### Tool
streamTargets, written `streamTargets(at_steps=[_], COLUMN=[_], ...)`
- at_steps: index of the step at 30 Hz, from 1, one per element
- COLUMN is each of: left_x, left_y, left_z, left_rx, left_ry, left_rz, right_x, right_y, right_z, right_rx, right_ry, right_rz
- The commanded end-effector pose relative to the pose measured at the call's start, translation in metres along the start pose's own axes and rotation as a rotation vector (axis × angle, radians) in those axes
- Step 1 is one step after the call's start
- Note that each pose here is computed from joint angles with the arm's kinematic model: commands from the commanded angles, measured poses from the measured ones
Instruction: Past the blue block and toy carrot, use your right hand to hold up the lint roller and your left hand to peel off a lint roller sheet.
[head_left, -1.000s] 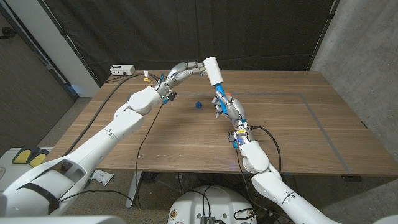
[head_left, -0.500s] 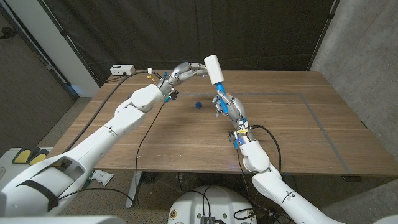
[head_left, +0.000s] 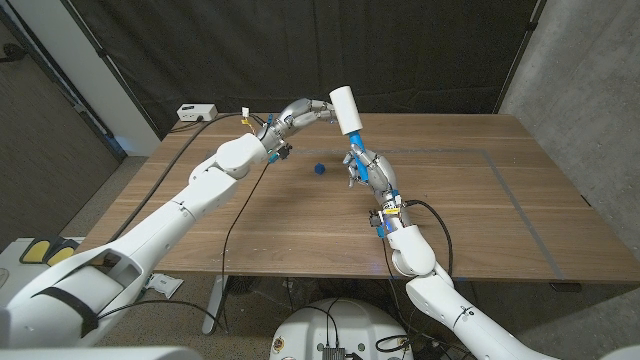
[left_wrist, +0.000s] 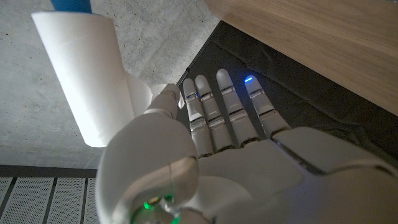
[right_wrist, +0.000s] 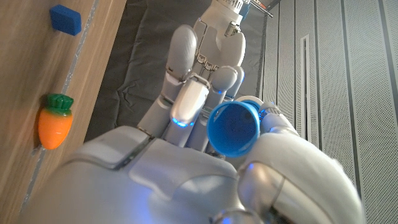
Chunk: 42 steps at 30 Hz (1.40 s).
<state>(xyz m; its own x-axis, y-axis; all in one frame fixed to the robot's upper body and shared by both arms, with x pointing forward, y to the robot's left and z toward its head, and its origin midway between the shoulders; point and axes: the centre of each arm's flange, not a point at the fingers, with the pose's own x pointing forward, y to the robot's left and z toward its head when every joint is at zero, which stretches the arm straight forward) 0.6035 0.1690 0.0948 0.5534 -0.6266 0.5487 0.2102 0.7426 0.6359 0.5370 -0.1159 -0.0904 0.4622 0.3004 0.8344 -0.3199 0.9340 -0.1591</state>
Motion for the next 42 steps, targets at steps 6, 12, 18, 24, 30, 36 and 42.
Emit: streamTargets(at_steps=[6,12,18,24,30,36,42], left_x=[0.005,0.005,0.005,0.005,0.004,0.003,0.002], left_y=[-0.005,-0.006,-0.006,-0.007,-0.006,-0.006,-0.004], left_z=[0.000,-0.001,0.004,0.006,0.001,-0.001,-0.002], left_rx=[-0.041,-0.065,-0.036,-0.002,0.003,0.010,0.010], left_ry=[-0.033,-0.043,-0.025,-0.003,0.024,0.036,0.044], left_rz=[0.059,0.104,0.106,0.081,0.079,0.083,0.089], right_x=[-0.001,-0.001,0.000,0.001,0.003,0.006,0.008], right_y=[-0.003,-0.004,-0.005,-0.008,-0.011,-0.013,-0.014], right_z=[0.000,0.000,0.001,-0.001,-0.003,-0.004,-0.006], right_rx=[0.006,0.007,0.011,0.061,0.154,0.187,0.215], right_ry=[-0.006,-0.007,-0.013,-0.018,-0.046,-0.067,-0.073], right_rz=[0.000,-0.001,0.002,0.004,0.000,-0.004,-0.015])
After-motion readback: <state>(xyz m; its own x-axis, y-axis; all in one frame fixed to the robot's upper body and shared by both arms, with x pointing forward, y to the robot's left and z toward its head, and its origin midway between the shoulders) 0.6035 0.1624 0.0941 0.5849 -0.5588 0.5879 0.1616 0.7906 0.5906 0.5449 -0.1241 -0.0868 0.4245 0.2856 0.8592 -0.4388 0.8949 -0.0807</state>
